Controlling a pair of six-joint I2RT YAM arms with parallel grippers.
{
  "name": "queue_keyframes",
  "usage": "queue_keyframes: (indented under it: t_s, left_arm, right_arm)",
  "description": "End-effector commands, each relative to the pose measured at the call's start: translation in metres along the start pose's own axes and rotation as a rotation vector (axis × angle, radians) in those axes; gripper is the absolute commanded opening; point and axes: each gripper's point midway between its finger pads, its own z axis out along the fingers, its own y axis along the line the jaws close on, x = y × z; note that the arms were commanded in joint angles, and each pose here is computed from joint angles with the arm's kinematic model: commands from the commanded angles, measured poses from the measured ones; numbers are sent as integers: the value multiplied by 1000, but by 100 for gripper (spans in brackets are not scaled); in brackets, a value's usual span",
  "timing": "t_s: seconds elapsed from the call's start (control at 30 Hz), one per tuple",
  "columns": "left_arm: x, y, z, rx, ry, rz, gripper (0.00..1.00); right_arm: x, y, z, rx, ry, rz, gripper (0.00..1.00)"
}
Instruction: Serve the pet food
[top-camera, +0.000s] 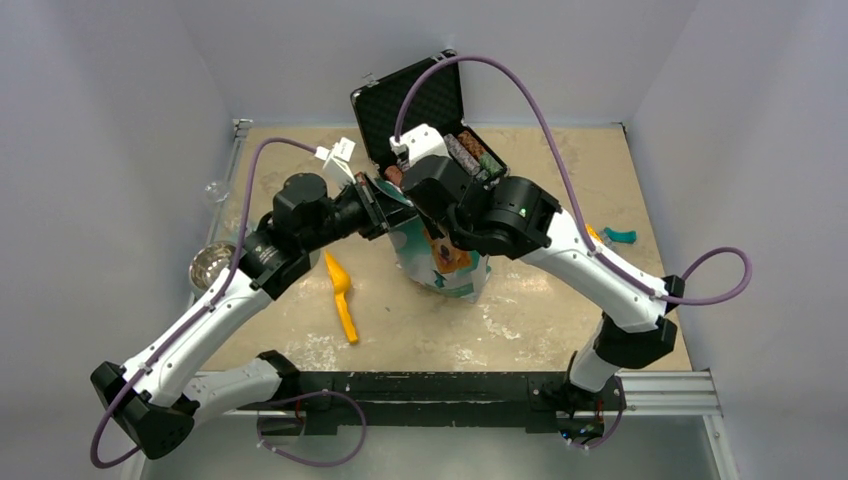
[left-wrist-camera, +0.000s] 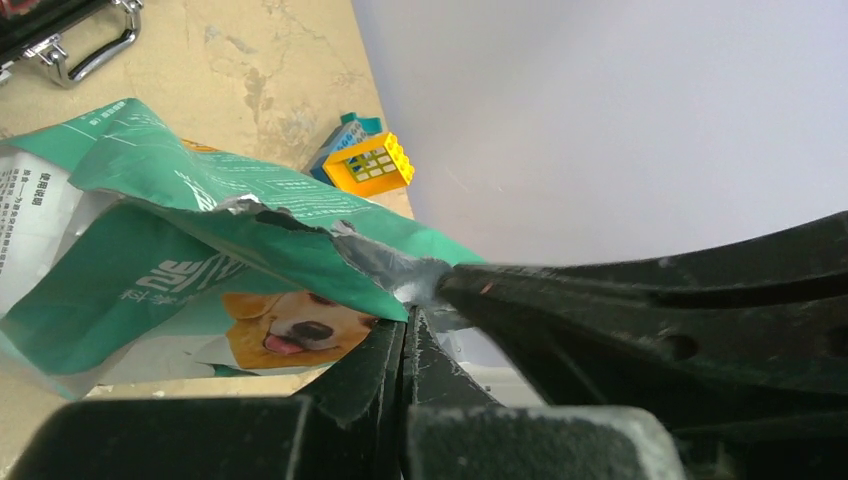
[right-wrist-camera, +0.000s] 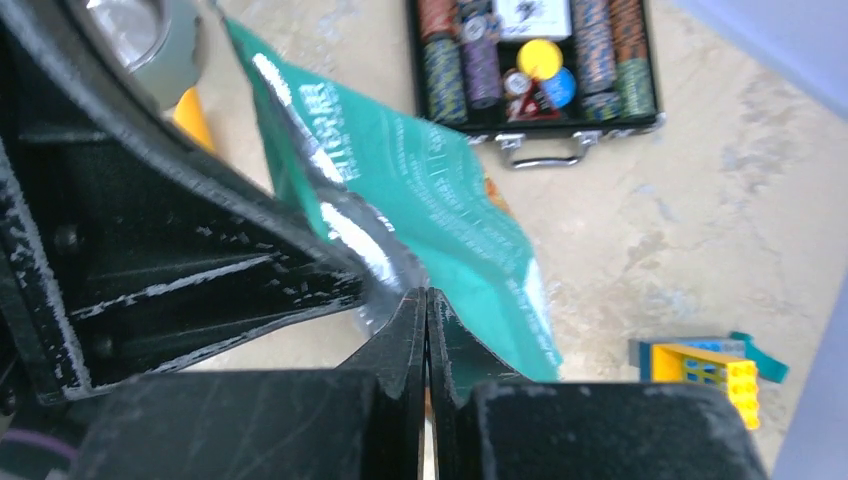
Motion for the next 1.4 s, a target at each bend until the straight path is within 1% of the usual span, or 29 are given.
queue_keyframes:
  t_s: [0.0,0.07,0.13,0.23,0.3,0.33,0.37,0.4,0.43,0.47,0.5,0.57,0.6,0.77,0.93,1.0,1.1,1.2,1.3,1.37]
  left_arm:
    - [-10,-42,-30,134,-50,9,0]
    - [-12,-44,-33,124,-51,4,0]
    - [-12,-48,-37,134,-49,17,0]
    - [-8,-47,-41,140,-40,42,0]
    - [-9,-47,-45,141,-54,51,0]
    - [-10,-49,-46,149,-61,55,0]
    - [-9,-52,-47,165,-59,59,0]
    - [-10,-55,-48,181,-58,64,0]
    - [-10,-58,-49,197,-57,74,0]
    - [-9,-61,-49,210,-54,84,0]
    - [-9,-63,-50,221,-54,100,0]
    - [-7,-62,-49,223,-45,138,0]
    - [-6,-60,-48,214,-38,150,0]
    - [-1,-52,-44,178,3,157,0]
    - [-2,-68,-37,221,44,149,0]
    - [-2,-71,-35,224,68,171,0]
    - [4,-66,-32,214,97,153,0]
    - [6,-65,-33,222,103,160,0]
    - [4,-62,-32,200,99,181,0]
    - [3,-62,-31,193,97,187,0]
  right_arm:
    - [-44,-97,-38,423,-189,22,0]
    - [-51,-100,-43,437,-204,3,0]
    - [-60,-101,-51,420,-235,18,0]
    - [-65,-90,-50,344,-246,-17,0]
    - [-60,-66,-56,145,-210,-23,0]
    - [-51,-48,-63,4,-172,-5,0]
    - [-42,-22,-72,-181,-128,16,0]
    - [-36,-10,-81,-294,-104,59,17]
    - [-30,-1,-87,-393,-71,106,36]
    - [-26,6,-91,-464,-43,142,48]
    - [-22,9,-91,-495,-21,175,51]
    - [-15,19,-89,-552,20,191,46]
    - [-13,25,-89,-581,35,188,46]
    - [-6,41,-80,-639,73,153,49]
    - [3,54,-58,-668,102,87,47]
    - [4,50,-47,-638,101,65,44]
    - [2,39,-37,-601,105,74,38]
    - [-4,30,-42,-611,65,97,39]
    - [-6,15,-45,-567,57,103,45]
    - [-2,12,-44,-554,63,81,45]
